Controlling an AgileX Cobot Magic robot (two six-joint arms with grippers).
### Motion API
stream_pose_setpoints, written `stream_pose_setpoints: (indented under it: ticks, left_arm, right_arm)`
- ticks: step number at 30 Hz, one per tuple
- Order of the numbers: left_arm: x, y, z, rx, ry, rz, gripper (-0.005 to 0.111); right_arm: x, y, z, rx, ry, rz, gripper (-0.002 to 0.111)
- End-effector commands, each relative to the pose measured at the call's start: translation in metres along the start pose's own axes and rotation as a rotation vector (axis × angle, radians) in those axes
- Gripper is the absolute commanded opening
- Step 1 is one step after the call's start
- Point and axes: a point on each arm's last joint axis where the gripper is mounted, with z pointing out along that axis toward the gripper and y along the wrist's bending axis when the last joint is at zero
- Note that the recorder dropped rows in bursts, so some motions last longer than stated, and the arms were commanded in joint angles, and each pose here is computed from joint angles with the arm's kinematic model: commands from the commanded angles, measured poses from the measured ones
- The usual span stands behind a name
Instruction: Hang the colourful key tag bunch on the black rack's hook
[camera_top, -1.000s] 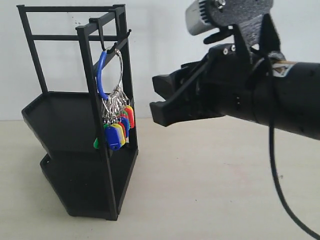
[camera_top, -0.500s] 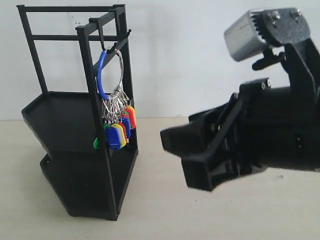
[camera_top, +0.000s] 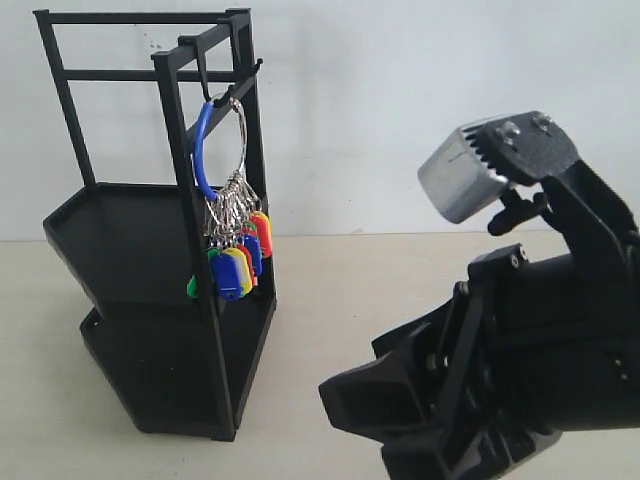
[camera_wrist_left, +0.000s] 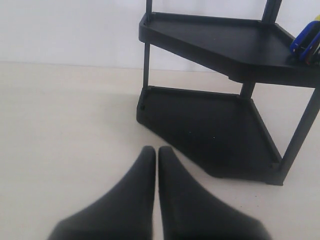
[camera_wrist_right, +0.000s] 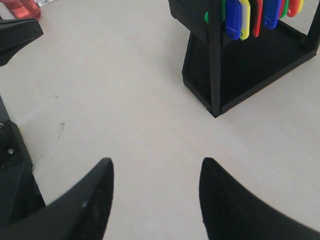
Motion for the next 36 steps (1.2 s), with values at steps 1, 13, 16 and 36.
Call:
stream_pose_setpoints:
  ticks: [1, 13, 16, 36]
  left_arm:
    - [0.0, 0.0, 0.0, -0.003, -0.003, 0.008, 0.004]
    - [0.0, 0.0, 0.0, -0.003, -0.003, 0.008, 0.004]
    - [0.0, 0.0, 0.0, -0.003, -0.003, 0.008, 0.004]
    - [0.0, 0.0, 0.0, -0.003, -0.003, 0.008, 0.004]
  right_arm:
    - [-0.002, 0.0, -0.003, 0.008, -0.023, 0.003, 0.05]
    - [-0.004, 0.001, -0.005, 0.004, -0.054, 0.03, 0.05]
    - [-0.004, 0.001, -0.006, 0.004, -0.056, 0.036, 0.045]
    - [0.013, 0.0, -0.087, 0.111, -0.318, 0.121, 0.0]
